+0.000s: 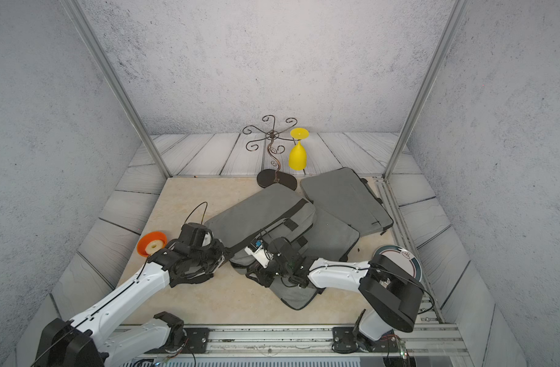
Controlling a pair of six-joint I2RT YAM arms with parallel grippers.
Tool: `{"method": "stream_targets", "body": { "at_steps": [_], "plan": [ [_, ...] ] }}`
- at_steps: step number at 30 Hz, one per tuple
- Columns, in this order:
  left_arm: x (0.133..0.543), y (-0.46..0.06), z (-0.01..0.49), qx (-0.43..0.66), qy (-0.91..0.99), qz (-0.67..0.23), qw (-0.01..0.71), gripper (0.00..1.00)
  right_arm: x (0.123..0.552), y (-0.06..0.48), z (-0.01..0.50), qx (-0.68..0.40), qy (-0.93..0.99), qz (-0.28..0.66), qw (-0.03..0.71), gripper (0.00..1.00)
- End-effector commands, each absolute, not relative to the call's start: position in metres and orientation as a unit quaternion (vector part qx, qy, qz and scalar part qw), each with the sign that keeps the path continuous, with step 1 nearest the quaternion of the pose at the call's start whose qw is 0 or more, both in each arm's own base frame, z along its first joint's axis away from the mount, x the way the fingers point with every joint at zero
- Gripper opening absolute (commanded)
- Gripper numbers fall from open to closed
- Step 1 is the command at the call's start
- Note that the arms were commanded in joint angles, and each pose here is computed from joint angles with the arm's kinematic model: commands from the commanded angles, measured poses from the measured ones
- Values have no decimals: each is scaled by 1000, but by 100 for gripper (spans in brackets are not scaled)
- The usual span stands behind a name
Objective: Open the zippered laptop bag and take out the laptop
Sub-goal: Unzip the zipper on the zippered laptop bag.
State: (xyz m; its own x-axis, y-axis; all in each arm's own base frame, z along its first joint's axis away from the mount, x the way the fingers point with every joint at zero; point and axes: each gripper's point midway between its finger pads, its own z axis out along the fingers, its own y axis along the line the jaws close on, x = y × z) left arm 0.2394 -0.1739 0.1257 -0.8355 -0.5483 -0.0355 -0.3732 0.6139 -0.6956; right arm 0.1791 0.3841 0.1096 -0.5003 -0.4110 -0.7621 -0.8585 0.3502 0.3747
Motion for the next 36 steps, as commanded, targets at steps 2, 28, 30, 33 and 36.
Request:
{"method": "stream_targets", "body": {
  "at_steps": [2,28,30,33,36],
  "plan": [
    [247,-185,152,-224,882,-389,145,0,191,394,112,-390,770,404,303,35],
    [254,-171,153,-202,899,-346,174,0,190,367,119,-373,795,364,311,2],
    [254,-167,153,-203,901,-339,178,0,191,359,119,-375,803,344,311,2],
    [253,-161,153,-203,904,-329,181,0,195,342,116,-371,823,299,310,1],
    [253,-155,152,-206,906,-322,181,0,199,324,112,-373,840,250,305,1]
  ]
}}
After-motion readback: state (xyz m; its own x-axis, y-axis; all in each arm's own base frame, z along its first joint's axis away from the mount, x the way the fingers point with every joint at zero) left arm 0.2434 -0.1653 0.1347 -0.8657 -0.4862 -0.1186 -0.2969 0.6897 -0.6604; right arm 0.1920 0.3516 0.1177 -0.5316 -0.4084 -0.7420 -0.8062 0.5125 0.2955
